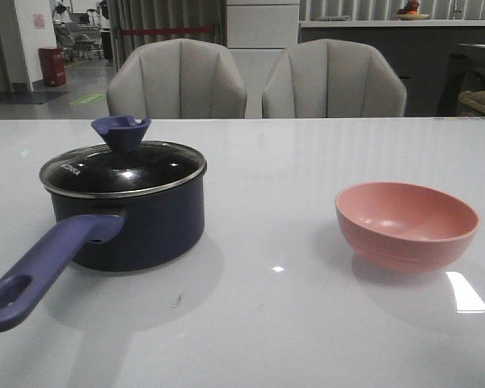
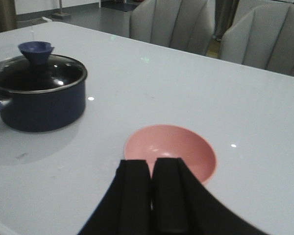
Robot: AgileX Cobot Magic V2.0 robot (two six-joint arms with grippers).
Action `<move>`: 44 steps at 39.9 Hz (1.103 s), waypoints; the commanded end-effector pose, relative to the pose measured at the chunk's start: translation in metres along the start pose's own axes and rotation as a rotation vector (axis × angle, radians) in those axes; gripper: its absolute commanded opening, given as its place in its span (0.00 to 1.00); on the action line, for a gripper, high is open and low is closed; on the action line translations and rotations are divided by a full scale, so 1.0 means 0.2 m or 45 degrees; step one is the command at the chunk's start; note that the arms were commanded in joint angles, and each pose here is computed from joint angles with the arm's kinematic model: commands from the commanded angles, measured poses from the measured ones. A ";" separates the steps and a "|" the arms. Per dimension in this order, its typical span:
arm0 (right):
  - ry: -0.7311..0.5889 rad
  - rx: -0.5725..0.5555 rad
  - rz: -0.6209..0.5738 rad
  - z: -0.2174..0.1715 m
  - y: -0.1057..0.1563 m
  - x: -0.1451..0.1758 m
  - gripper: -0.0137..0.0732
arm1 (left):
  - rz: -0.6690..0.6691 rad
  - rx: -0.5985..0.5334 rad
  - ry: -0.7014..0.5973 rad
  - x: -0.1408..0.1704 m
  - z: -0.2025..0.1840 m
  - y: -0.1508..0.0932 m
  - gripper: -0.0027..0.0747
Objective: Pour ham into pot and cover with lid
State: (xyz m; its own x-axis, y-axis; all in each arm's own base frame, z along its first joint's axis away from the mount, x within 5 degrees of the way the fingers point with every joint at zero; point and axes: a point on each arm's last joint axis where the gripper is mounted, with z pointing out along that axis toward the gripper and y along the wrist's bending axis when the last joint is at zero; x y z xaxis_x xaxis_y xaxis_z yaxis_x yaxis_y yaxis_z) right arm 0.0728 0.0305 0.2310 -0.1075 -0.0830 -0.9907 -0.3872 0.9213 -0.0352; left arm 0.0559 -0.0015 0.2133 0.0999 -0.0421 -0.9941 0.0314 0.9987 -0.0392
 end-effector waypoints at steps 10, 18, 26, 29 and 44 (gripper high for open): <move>-0.215 0.394 -0.089 -0.09 -0.09 0.00 0.33 | -0.022 -0.006 -0.107 -0.01 -0.01 0.00 0.21; -0.300 0.459 -0.038 -0.13 -0.09 0.10 0.33 | -0.022 -0.006 -0.104 -0.01 -0.01 0.00 0.21; -0.270 0.452 0.014 -0.12 -0.09 0.14 0.33 | -0.022 -0.006 -0.104 -0.01 -0.01 0.00 0.21; -0.277 0.452 0.013 -0.12 -0.09 0.14 0.33 | -0.022 -0.006 -0.104 -0.01 -0.01 0.00 0.21; -0.277 0.452 0.013 -0.12 -0.09 0.14 0.33 | -0.022 -0.006 -0.104 -0.01 -0.01 0.00 0.21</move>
State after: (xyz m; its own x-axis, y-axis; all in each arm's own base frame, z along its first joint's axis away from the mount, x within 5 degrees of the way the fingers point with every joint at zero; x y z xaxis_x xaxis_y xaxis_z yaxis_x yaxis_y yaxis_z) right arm 0.0567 0.0025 0.1976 -0.0080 -0.0158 -0.9998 -0.0465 0.9988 -0.0154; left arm 0.0558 -0.0015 0.2135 0.1019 -0.0422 -0.9939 0.0314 0.9987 -0.0392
